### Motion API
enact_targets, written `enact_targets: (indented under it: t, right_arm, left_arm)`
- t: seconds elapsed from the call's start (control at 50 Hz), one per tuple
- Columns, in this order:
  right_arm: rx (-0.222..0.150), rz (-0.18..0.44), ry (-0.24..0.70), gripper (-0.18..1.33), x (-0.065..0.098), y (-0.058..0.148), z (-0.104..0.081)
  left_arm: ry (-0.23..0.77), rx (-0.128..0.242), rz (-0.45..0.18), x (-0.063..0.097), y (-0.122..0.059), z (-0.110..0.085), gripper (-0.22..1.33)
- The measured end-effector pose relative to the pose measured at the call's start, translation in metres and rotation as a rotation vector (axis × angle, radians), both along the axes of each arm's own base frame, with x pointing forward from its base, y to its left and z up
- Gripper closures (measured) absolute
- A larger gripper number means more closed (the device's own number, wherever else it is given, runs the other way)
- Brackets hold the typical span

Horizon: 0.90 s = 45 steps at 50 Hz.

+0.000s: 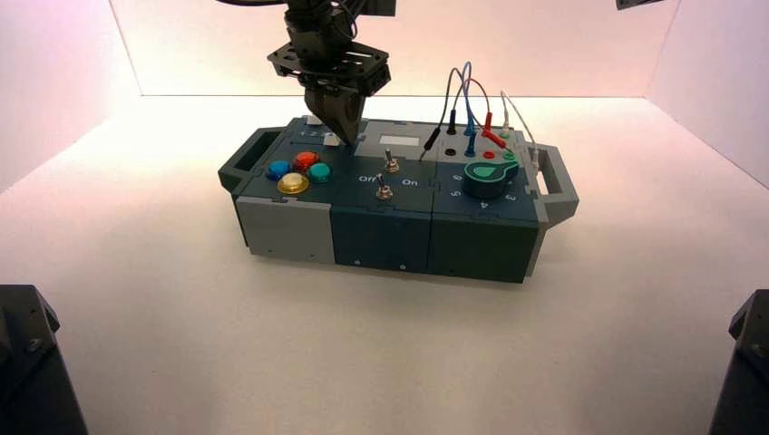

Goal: Move the bottom slider to position 2.

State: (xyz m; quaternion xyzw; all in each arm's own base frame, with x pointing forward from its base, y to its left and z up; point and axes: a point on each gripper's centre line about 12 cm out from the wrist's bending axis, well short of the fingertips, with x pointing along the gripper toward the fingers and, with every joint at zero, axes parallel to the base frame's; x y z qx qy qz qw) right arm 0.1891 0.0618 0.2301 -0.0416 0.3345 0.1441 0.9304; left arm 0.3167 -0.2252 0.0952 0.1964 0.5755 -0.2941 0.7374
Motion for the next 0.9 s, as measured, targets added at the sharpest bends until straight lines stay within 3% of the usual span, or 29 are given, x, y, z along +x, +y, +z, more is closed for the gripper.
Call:
enact_targets:
  t: [0.9]
  right_arm:
    - [-0.004, 0.000, 0.008, 1.27, 0.001, 0.000, -0.002]
  left_arm:
    - [0.019, 0.015, 0.026, 0.003, 0.014, -0.004, 1.28]
